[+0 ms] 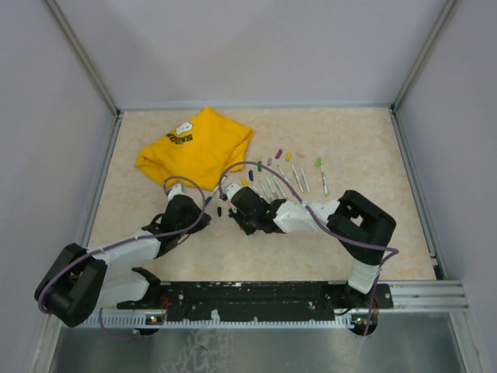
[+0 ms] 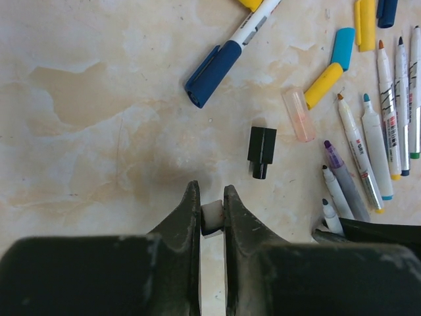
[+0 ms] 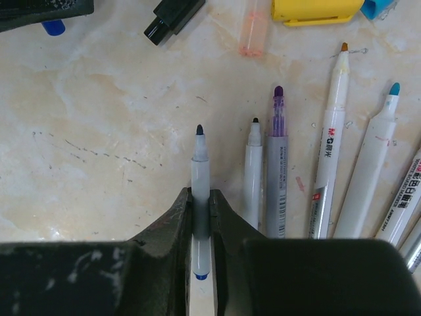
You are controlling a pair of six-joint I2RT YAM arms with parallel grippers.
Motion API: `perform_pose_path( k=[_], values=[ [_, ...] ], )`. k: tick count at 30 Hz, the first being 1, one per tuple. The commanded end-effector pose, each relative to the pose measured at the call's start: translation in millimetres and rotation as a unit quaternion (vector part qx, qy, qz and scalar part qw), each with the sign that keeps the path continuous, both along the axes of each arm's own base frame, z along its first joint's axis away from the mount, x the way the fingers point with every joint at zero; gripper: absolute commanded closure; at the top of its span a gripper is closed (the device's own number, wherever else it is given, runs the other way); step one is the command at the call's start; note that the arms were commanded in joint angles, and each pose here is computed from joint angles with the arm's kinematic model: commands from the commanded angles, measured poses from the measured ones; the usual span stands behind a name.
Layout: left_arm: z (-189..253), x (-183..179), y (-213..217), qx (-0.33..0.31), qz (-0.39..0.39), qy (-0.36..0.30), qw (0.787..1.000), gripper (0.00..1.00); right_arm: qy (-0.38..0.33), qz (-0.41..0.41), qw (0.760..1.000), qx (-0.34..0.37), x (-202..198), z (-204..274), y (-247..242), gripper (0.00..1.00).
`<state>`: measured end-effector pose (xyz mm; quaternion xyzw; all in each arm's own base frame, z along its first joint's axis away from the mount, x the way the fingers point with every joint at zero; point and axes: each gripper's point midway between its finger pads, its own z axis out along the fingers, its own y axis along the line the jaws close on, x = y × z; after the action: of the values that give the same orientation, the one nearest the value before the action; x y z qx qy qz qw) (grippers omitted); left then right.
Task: Open the pen caps
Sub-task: Place the pen at the center of the board.
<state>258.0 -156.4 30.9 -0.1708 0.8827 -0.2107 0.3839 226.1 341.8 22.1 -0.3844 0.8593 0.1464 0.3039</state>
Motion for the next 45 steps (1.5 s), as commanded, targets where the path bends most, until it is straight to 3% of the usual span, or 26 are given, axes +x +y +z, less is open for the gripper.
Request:
perform_pose_path(
  k=[1,11,24,31,38,41,45],
  values=[
    [4.3,5.8,-4.3,-0.007,-0.001,-0.001,1.000,0.85,-0.025,-0.005,1.000,0.006,13.1,11.7,9.1,0.86],
    [-1.4,6.8,-6.1,-0.004,-0.003,0.008,1.000,0.69,-0.027,-0.001,1.000,0.007,13.2,14.8,9.5,0.80],
    [8.2,7.1,-7.8,-0.011,-0.009,-0.005,1.000,0.63,-0.048,0.008,0.998,0.027,15.8,38.8,12.3,0.77],
    [35.0,10.3,-6.9,-0.013,-0.025,-0.058,0.998,0.49,-0.071,0.019,0.996,0.055,16.7,68.1,13.9,0.74],
    [55.0,20.4,0.4,0.040,-0.055,-0.129,0.989,0.30,-0.081,0.040,0.992,0.090,17.3,101.5,7.5,0.69],
    [61.7,27.4,-0.3,0.067,-0.074,-0.153,0.983,0.26,-0.059,0.122,0.985,0.104,2.8,114.1,-0.9,0.49],
    [66.7,40.2,-2.8,0.113,-0.101,-0.163,0.975,0.22,-0.022,0.253,0.956,0.144,-25.2,134.6,-23.3,0.44]
  ],
)
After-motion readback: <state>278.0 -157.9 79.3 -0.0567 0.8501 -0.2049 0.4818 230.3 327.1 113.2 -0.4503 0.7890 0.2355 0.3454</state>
